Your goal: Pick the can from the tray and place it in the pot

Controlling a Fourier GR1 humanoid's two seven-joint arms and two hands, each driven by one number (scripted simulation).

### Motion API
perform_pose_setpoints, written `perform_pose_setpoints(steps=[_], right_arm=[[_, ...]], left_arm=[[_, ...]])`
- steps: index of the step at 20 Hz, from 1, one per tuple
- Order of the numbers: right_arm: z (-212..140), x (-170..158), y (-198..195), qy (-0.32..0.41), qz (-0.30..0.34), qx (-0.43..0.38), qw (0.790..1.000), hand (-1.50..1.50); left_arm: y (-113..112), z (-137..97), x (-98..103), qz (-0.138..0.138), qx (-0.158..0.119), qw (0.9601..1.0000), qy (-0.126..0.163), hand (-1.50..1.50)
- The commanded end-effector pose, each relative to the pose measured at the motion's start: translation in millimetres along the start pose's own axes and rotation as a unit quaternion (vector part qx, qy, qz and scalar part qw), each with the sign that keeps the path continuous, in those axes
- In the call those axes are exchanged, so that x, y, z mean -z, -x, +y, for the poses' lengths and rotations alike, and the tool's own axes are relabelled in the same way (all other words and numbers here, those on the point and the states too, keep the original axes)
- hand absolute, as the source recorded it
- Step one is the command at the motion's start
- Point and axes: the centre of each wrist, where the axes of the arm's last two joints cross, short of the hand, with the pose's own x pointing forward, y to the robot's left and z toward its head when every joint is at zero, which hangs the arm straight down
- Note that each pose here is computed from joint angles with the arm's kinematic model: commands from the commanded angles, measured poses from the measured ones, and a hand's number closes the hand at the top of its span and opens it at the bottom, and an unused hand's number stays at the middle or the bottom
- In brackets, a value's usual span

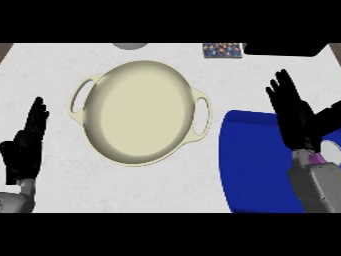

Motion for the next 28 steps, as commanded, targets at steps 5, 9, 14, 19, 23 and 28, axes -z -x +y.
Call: perform_pose_setpoints(steps=[5, 9, 14, 19, 23, 28], right_arm=[[-55, 14, -29, -0.077, -0.056, 0.022, 0.995, -1.5], [-120, -6, -43, 0.091, -0.105, -0.294, 0.946, -1.5], [-129, -56, -35, 0.065, -0.232, -0.343, 0.908, -1.5], [-157, -101, -77, 0.058, -0.145, -0.45, 0.879, -1.5], [-156, -116, -121, 0.034, -0.091, -0.511, 0.854, -1.5], [-125, -121, -163, 0.0, -0.001, -0.554, 0.832, -1.5]], left_arm=[[-34, -30, -8, 0.013, -0.09, 0.9919, 0.089, 0.0], [-35, -46, -8, 0.037, -0.121, 0.9863, 0.106, 0.0], [-49, -40, -12, 0.047, -0.133, 0.9831, 0.117, 0.0], [-65, -50, -11, 0.048, -0.139, 0.9829, 0.111, 0.0], [-67, -48, -19, 0.061, -0.135, 0.9816, 0.12, 0.0], [-71, -55, -23, 0.048, -0.136, 0.9813, 0.128, 0.0]])
